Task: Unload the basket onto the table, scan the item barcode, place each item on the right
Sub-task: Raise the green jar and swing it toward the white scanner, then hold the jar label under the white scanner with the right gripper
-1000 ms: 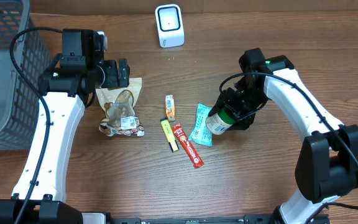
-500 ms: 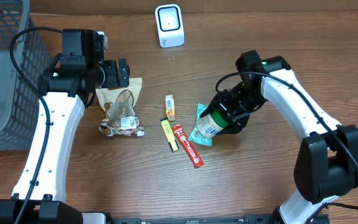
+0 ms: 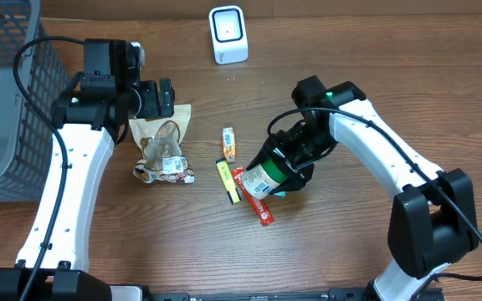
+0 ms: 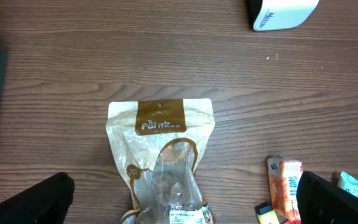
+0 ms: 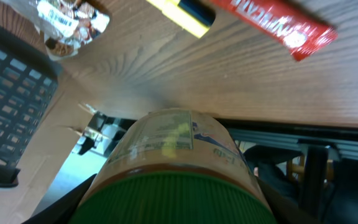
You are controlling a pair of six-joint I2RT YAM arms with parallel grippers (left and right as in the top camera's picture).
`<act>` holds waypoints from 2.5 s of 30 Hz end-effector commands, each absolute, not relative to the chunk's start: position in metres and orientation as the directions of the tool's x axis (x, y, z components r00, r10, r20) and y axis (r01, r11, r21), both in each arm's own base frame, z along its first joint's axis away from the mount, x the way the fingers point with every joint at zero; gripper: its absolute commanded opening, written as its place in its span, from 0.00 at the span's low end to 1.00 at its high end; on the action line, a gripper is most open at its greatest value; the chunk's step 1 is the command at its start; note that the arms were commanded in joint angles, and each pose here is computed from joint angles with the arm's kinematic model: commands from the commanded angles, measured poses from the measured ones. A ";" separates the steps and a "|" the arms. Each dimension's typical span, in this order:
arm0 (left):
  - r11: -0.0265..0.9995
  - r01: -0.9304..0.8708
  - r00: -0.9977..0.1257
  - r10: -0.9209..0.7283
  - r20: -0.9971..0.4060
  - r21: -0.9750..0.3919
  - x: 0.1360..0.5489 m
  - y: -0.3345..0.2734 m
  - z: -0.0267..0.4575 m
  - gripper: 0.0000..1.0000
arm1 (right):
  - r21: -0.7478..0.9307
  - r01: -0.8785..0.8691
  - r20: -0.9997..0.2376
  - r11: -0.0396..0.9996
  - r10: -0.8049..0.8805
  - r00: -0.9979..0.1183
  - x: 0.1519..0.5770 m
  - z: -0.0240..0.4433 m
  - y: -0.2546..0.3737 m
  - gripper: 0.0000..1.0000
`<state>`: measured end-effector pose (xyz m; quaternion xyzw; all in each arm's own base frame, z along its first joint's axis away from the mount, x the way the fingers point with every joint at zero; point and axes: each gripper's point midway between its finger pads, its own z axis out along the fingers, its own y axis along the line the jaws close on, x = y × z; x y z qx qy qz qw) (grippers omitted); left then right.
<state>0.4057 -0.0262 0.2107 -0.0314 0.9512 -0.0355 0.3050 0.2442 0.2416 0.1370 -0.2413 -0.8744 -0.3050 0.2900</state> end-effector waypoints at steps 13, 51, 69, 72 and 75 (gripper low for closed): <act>0.995 -0.039 -0.811 -0.087 -0.579 -0.094 0.408 -0.028 0.211 1.00 | 0.446 0.594 0.653 0.669 0.211 -0.727 0.249 0.149 0.252 0.25; 0.995 -0.039 -0.811 -0.087 -0.579 -0.094 0.408 -0.028 0.211 1.00 | 0.566 -0.301 -0.662 0.768 0.205 -0.721 0.438 0.404 0.219 0.04; 0.995 -0.039 -0.811 -0.086 -0.579 -0.094 0.408 -0.028 0.211 1.00 | 0.320 -0.315 -0.813 0.894 0.089 -0.575 0.577 0.269 0.281 0.04; 0.995 -0.039 -0.811 -0.086 -0.579 -0.094 0.408 -0.028 0.211 1.00 | 0.325 -0.323 -0.828 0.889 0.102 -0.551 0.600 0.241 0.292 0.04; 0.995 -0.039 -0.811 -0.086 -0.579 -0.094 0.408 -0.028 0.211 1.00 | 0.330 -0.343 -0.856 0.880 0.126 -0.501 0.619 0.228 0.301 0.04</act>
